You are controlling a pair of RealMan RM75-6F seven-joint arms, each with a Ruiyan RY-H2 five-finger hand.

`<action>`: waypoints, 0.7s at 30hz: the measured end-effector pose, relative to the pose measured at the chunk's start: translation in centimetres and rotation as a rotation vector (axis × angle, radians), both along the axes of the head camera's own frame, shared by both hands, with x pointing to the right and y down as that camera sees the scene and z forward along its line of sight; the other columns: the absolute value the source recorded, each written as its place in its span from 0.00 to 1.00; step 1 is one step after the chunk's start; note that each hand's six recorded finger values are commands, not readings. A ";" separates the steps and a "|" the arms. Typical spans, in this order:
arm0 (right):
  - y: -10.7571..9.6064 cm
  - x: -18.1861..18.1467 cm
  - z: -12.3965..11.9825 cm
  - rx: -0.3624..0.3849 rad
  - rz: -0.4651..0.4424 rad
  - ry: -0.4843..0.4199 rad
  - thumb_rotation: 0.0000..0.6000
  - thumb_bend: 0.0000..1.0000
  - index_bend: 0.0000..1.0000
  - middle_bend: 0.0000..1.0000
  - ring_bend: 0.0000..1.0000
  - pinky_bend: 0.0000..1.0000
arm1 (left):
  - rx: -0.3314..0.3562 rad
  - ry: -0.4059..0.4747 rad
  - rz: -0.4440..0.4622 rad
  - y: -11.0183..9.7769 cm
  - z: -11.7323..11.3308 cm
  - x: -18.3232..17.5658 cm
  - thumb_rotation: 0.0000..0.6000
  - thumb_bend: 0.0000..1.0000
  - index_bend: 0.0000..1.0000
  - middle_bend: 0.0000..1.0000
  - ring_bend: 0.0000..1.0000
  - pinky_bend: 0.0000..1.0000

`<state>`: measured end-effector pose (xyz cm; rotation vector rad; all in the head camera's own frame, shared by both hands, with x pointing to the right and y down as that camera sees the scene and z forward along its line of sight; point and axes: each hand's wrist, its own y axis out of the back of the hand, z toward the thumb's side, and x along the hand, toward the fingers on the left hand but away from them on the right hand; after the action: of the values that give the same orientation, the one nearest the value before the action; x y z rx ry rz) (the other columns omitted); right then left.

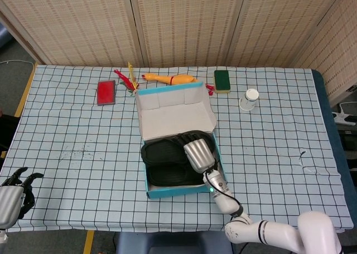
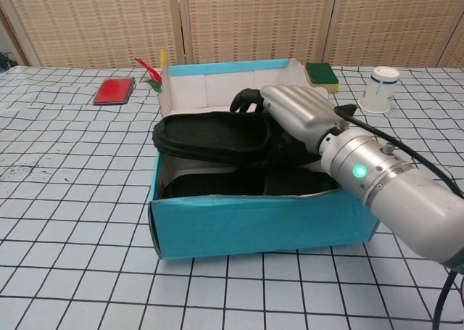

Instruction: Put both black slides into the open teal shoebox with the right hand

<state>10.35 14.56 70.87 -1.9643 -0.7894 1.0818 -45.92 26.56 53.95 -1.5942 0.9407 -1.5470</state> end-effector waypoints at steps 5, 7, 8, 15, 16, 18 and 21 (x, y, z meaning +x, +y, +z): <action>0.1 0.2 0.3 -0.022 -0.006 0.025 1.00 0.18 0.67 0.63 0.53 0.57 | 0.000 0.000 0.001 0.0 0.0 0.0 1.00 0.64 0.30 0.12 0.14 0.37; 0.3 0.3 0.5 -0.033 -0.012 0.043 1.00 0.19 0.67 0.63 0.55 0.58 | 0.000 0.000 -0.001 0.0 0.0 0.0 1.00 0.64 0.30 0.12 0.14 0.37; 0.4 0.4 0.8 -0.044 -0.018 0.061 1.00 0.19 0.67 0.63 0.55 0.58 | 0.001 0.000 -0.001 0.0 0.0 0.0 1.00 0.64 0.30 0.12 0.14 0.37; 0.7 1.0 1.6 -0.076 -0.038 0.171 1.00 0.19 0.67 0.63 0.55 0.58 | 0.002 -0.001 -0.002 -0.1 0.0 -0.1 1.00 0.64 0.30 0.12 0.14 0.37; 0.8 1.1 1.7 -0.076 -0.041 0.187 1.00 0.19 0.67 0.63 0.55 0.58 | 0.001 -0.001 -0.002 0.0 0.0 -0.1 1.00 0.64 0.30 0.12 0.14 0.37; 0.7 1.3 1.7 -0.066 -0.047 0.231 1.00 0.19 0.67 0.63 0.55 0.58 | 0.002 -0.001 -0.001 0.0 0.0 -0.1 1.00 0.64 0.30 0.12 0.14 0.37; 0.5 1.6 1.6 -0.029 -0.049 0.301 1.00 0.19 0.66 0.63 0.54 0.58 | 0.002 -0.001 -0.001 0.0 0.0 -0.1 1.00 0.64 0.30 0.12 0.14 0.37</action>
<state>11.96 15.11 72.49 -1.7773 -0.5621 1.3257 -45.98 26.53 53.93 -1.5917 0.9425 -1.5461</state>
